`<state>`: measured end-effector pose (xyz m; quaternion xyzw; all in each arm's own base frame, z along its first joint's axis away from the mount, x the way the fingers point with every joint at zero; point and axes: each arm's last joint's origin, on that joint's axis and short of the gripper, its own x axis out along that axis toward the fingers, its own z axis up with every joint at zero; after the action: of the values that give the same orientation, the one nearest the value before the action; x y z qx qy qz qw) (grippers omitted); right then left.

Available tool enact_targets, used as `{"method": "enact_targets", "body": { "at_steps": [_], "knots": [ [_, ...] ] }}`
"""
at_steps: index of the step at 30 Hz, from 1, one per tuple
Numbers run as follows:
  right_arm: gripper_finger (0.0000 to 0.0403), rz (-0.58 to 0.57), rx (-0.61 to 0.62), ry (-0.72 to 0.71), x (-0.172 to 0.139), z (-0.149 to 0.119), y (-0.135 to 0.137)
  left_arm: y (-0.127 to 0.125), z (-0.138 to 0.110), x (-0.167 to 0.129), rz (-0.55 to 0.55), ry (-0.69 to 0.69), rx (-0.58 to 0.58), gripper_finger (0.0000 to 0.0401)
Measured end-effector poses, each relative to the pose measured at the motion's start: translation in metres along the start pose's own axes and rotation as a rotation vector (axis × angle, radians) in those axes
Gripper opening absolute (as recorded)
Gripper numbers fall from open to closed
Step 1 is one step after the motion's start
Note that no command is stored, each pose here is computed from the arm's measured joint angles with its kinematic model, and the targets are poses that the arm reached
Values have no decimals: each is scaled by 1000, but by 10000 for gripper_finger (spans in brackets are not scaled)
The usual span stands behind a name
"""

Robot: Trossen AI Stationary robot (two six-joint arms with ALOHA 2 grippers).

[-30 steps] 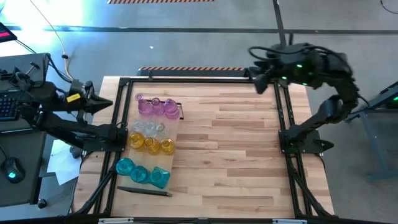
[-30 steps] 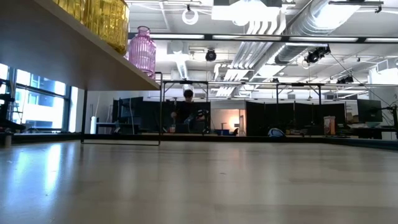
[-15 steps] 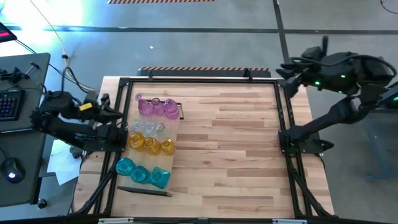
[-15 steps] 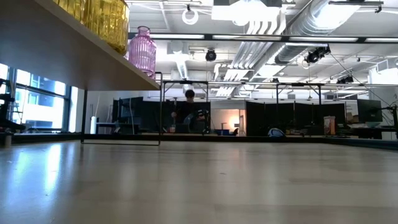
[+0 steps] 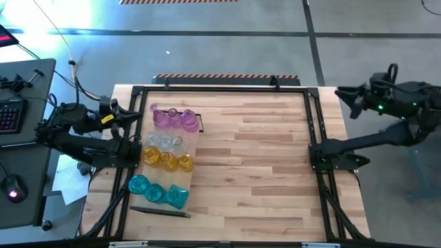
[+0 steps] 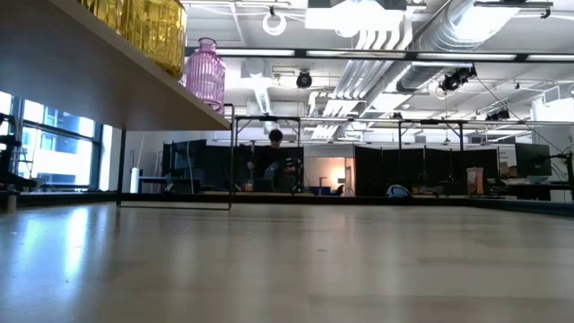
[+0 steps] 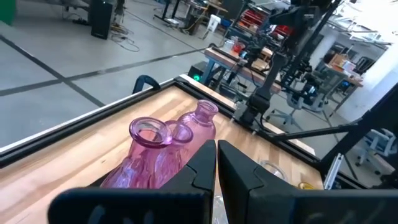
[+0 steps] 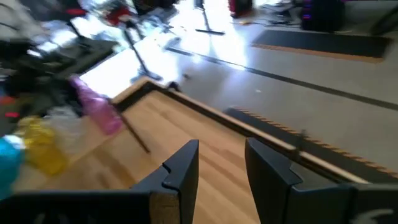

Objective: Sort vases onto shelf
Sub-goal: Adjust the blue flower vase on the shelf

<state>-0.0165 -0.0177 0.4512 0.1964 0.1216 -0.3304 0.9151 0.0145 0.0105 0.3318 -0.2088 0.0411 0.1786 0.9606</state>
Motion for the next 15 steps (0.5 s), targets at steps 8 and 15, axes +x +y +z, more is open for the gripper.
{"method": "enact_targets", "body": {
  "at_steps": [8, 15],
  "knots": [
    [113, 105, 108, -103, -4, -39, -28, 0, -1, 0, -6, 8, 38, 10],
    [113, 100, 103, -73, 12, -60, -28, 1, -5, 0, -9, 54, 107, 10]
  ]
}}
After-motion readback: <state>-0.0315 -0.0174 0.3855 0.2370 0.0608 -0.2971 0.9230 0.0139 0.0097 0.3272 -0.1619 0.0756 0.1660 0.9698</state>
